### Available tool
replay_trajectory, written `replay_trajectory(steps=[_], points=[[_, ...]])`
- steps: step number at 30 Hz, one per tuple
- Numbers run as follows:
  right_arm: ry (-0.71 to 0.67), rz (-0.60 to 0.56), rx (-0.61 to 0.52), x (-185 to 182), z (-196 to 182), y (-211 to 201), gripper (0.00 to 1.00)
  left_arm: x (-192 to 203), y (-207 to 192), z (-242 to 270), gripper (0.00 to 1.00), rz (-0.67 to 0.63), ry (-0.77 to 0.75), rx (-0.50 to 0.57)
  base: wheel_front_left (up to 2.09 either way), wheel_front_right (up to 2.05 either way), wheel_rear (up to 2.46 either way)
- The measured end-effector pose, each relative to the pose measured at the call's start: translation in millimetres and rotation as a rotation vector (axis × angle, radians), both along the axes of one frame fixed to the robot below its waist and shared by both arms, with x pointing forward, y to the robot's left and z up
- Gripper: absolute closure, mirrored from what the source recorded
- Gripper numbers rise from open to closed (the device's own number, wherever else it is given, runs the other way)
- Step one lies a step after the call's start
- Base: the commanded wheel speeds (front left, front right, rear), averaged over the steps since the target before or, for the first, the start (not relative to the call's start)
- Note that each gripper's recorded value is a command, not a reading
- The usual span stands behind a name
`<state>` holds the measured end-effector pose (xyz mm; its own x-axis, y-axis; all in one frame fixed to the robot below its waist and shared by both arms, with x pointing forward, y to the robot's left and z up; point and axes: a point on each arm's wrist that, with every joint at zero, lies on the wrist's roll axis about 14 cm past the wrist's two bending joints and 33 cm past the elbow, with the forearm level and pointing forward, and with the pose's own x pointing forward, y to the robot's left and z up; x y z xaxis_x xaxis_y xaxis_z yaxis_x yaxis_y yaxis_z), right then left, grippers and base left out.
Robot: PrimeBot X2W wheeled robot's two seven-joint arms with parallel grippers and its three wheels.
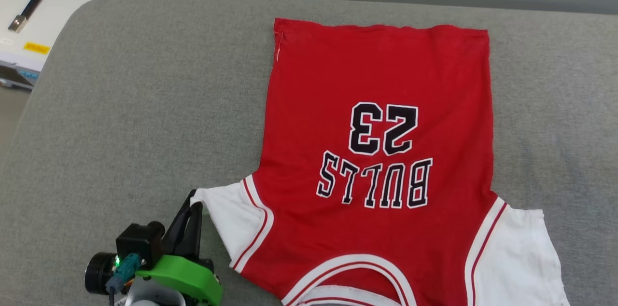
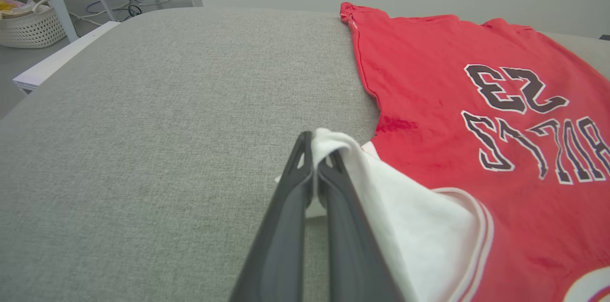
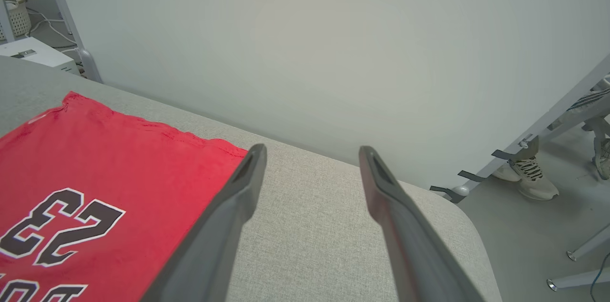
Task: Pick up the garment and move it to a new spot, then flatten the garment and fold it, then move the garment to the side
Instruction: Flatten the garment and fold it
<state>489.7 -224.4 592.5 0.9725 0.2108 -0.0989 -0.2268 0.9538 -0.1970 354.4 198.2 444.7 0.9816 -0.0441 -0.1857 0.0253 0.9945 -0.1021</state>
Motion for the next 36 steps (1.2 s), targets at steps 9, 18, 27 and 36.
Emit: replay_trajectory(steps=[9, 18, 27, 36], points=[[0.456, 0.069, -0.079, 84, -48, 38, 0.00, 27, -10, -5, 1.00, 0.012, -0.018, -0.014, 0.00, 0.00, 0.00], [0.789, 0.048, -0.158, 137, -134, 61, 0.00, 44, -7, -25, 1.00, 0.048, 0.014, -0.018, 0.00, 0.00, 0.00], [1.000, 0.087, -0.142, 144, -253, 92, 0.00, 39, 13, -61, 1.00, 0.106, 0.115, 0.020, 0.00, 0.00, 0.00], [0.969, 0.084, -0.130, 149, -251, 89, 1.00, 33, 27, -63, 1.00, 0.138, 0.124, 0.051, 0.00, 0.00, 0.00]])
